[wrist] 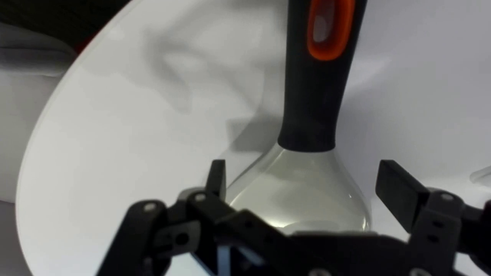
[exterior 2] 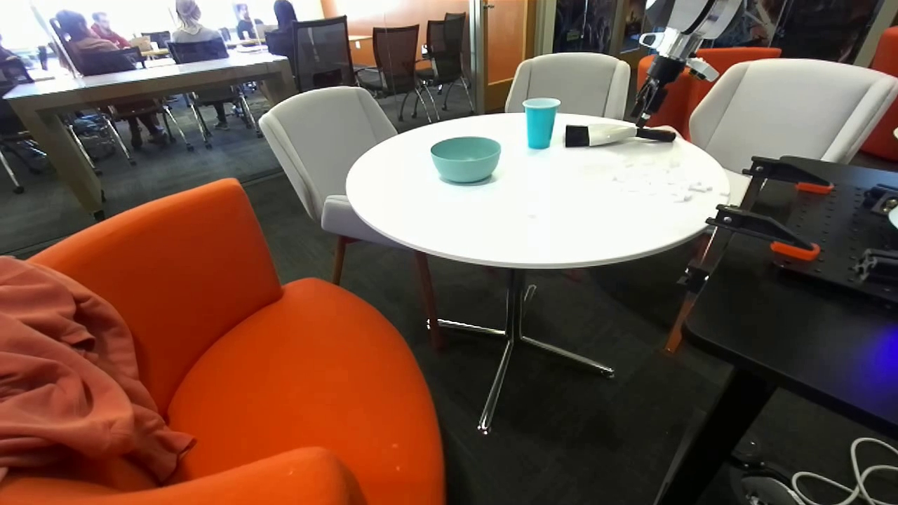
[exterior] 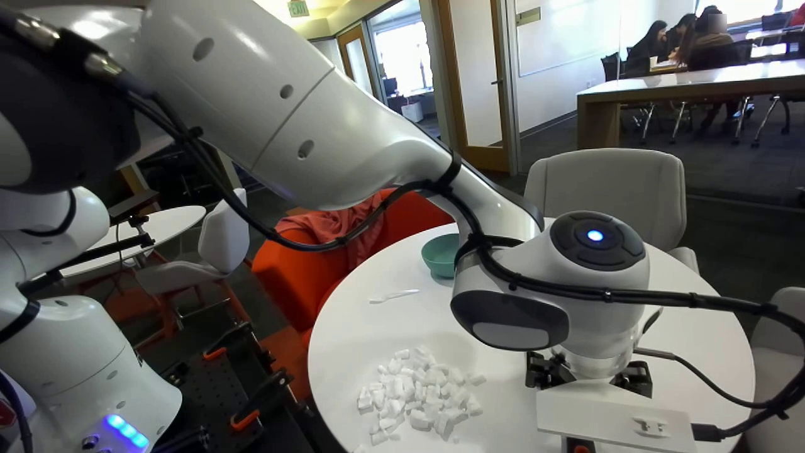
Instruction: Pour the things in the bowl onto the table and then sweep them to the left
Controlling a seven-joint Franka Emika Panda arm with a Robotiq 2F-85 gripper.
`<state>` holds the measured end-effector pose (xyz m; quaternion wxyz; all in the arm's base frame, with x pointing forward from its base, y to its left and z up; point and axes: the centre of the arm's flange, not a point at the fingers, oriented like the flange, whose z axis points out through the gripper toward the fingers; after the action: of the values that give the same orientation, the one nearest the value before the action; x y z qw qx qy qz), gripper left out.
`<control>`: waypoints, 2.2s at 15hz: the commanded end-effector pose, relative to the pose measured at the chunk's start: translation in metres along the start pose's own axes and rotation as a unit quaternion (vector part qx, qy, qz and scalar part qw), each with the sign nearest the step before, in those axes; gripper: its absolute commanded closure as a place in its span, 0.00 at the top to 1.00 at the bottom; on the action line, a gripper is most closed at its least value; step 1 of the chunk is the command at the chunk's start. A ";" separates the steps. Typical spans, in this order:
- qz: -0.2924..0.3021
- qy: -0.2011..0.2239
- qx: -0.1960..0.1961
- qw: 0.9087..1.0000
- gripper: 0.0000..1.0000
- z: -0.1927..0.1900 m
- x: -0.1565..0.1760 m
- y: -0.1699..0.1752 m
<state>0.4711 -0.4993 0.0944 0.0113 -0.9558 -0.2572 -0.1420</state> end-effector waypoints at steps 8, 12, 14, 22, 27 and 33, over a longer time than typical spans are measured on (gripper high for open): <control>0.010 0.013 0.003 1.000 1.00 0.025 -0.006 0.013; 0.015 0.013 0.004 1.000 1.00 0.031 -0.011 0.011; 0.017 0.013 0.004 1.000 1.00 0.033 -0.015 0.010; 0.013 0.018 0.008 1.000 0.71 0.040 -0.012 0.006; 0.009 0.022 0.009 1.000 0.40 0.041 -0.008 0.004; 0.006 0.022 0.003 1.000 0.16 0.030 -0.007 -0.002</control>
<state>0.4762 -0.5078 0.0586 0.0189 -0.9571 -0.2460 -0.1521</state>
